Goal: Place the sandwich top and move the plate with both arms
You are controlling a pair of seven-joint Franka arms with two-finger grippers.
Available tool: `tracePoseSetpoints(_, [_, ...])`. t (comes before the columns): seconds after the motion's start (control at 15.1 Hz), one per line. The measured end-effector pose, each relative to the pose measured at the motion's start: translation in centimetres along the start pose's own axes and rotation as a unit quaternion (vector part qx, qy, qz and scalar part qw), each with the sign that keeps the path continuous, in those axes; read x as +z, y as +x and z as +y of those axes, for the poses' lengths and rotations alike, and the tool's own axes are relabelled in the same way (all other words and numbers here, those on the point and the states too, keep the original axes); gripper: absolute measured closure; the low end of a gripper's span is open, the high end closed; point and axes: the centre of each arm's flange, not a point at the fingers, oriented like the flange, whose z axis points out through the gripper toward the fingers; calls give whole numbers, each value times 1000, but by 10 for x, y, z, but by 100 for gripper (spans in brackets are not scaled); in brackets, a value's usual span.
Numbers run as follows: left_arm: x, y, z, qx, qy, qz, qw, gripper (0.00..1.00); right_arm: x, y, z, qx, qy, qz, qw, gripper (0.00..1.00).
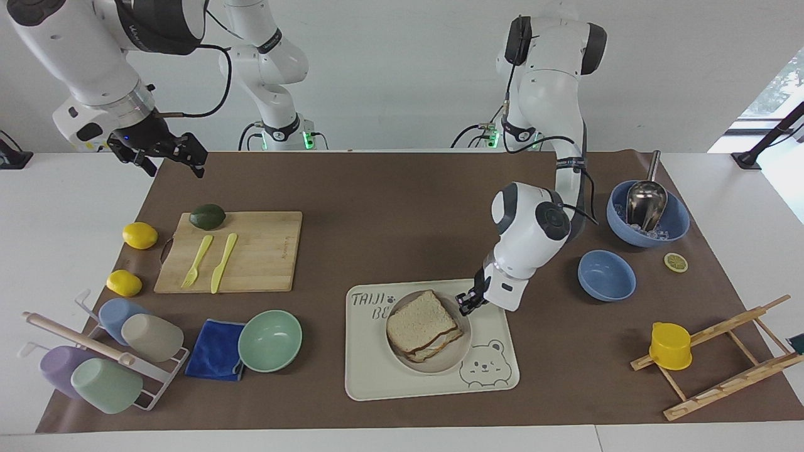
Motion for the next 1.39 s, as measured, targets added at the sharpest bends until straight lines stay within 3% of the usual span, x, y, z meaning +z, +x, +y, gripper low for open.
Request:
tracePoseSetpoints(0.2, [-36,10,-9,-9,-4,4,1000,37,0,0,0,0,0,0,1000,0])
tracePoseSetpoints(0.4, [-111,26,-41,-21,11,4,1000,3,0,0,0,0,0,0,1000,0])
tracePoseSetpoints(0.73, [-220,19,-86,-7,88,25,996,0,0,0,-1,-1,0,0,1000,0])
tracePoseSetpoints(1.13, [-320,-9,-136,24,106,7,994,0,0,0,-3,-3,0,0,1000,0])
tracePoseSetpoints(1.39, [-355,-28,-154,47,133,2,990,0,0,0,-3,-3,0,0,1000,0])
